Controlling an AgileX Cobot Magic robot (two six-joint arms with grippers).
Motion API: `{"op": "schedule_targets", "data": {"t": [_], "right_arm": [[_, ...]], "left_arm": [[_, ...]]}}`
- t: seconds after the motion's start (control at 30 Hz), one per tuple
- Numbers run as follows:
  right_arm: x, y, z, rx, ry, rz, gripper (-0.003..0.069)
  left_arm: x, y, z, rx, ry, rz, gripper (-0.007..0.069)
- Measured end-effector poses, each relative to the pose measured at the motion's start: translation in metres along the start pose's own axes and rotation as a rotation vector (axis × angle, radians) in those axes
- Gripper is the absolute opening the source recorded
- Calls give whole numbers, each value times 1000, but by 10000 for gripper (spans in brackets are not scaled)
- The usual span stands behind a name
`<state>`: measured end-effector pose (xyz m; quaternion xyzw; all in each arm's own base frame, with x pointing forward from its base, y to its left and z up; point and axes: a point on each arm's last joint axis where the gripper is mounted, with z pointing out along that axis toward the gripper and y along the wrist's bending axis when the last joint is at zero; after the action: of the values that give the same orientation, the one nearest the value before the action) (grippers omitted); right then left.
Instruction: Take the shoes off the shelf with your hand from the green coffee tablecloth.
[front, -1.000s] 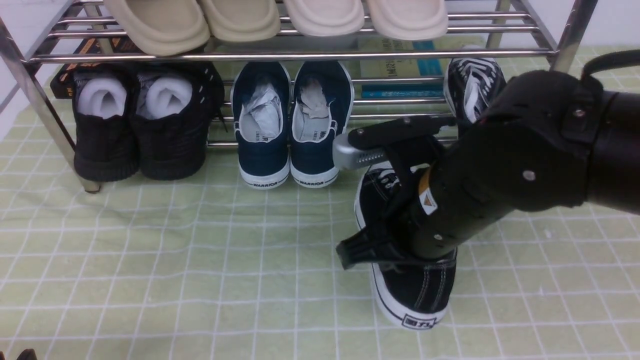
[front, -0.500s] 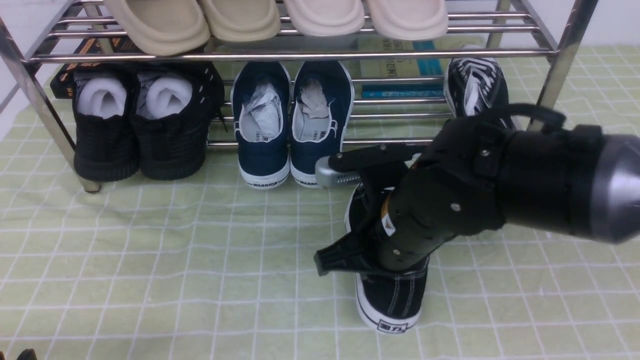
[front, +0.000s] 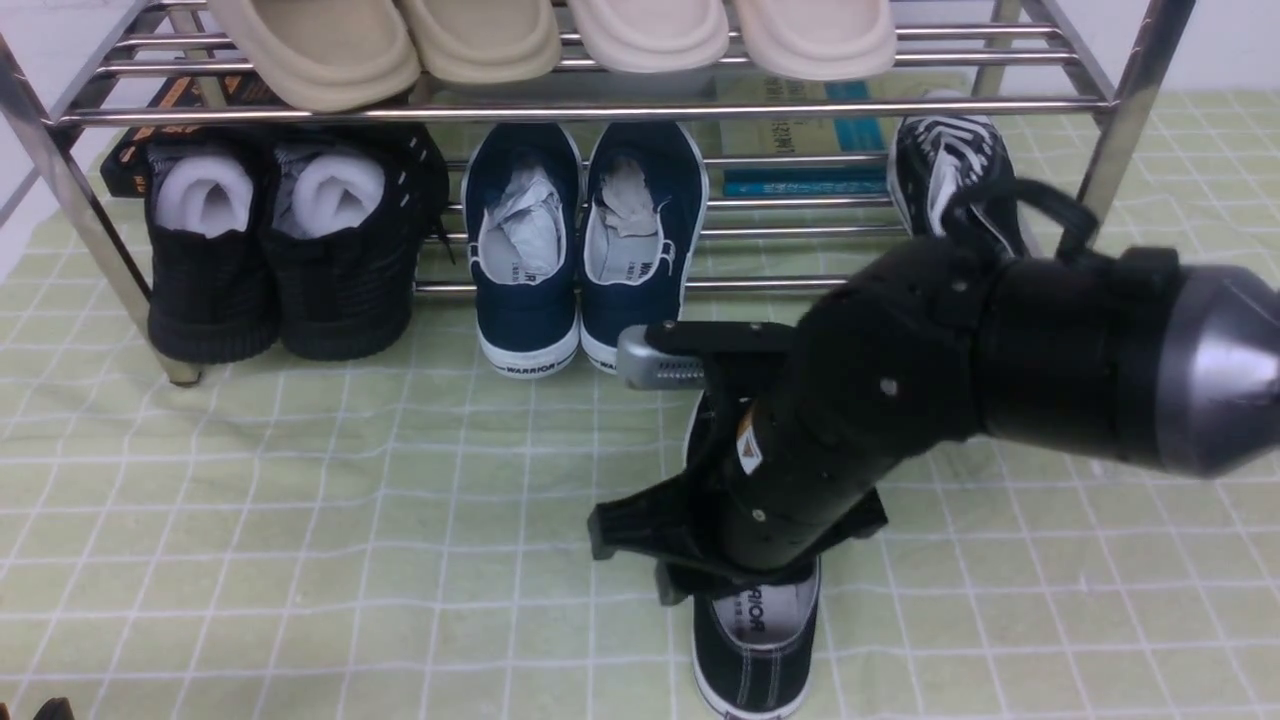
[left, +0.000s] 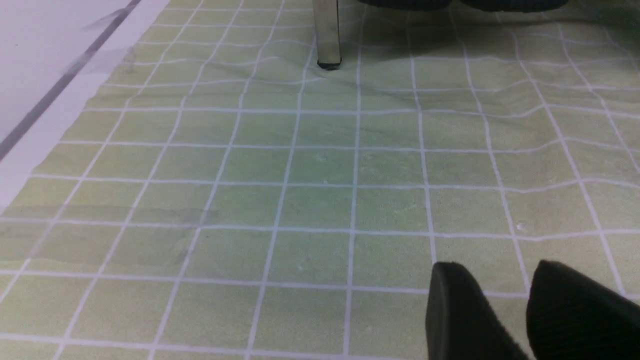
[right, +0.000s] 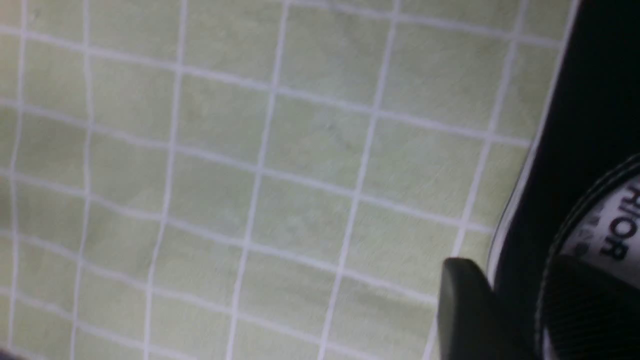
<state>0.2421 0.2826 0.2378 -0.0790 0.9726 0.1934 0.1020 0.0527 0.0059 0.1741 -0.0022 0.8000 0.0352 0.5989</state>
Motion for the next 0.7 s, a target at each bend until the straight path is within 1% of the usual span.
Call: {"op": "schedule_targets", "data": {"t": [0.03,0.07,0.1,0.13,0.23,0.27,0.33,0.37,0.4,0.43,0.47,0.5,0.53,0.57,0.7], "right_arm": [[-1,2,-3,-1,9,-17,307],[-5,4,-14,7,35,-74,343],[-5,4,-15,6,34,-82,349],[-12,5,-30,22,58,-159,363],[-23,-2,-58,70,95,-250,353],[-31,-6,-70,88,82,-283,327],[-41,-16,-81,119,52,-301,261],[-46,-23,-85,139,42,-301,211],[-47,-24,-86,142,40,-302,201],[-54,-36,-90,173,28,-289,109],[-55,-38,-90,179,26,-287,85],[-62,-51,-93,203,16,-257,12],[-63,-53,-94,206,14,-254,1],[-68,-63,-96,221,6,-225,-12],[-86,-89,-104,233,-80,-159,-9]], "left_arm": [[0,0,0,0,0,0,240],[0,0,0,0,0,0,240],[0,0,0,0,0,0,240],[0,0,0,0,1,0,240],[0,0,0,0,1,0,240],[0,0,0,0,1,0,240],[0,0,0,0,1,0,240],[0,0,0,0,1,0,240],[0,0,0,0,1,0,240],[0,0,0,0,1,0,240],[0,0,0,0,1,0,240],[0,0,0,0,1,0,240],[0,0,0,0,1,0,240],[0,0,0,0,1,0,240],[0,0,0,0,1,0,240]]}}
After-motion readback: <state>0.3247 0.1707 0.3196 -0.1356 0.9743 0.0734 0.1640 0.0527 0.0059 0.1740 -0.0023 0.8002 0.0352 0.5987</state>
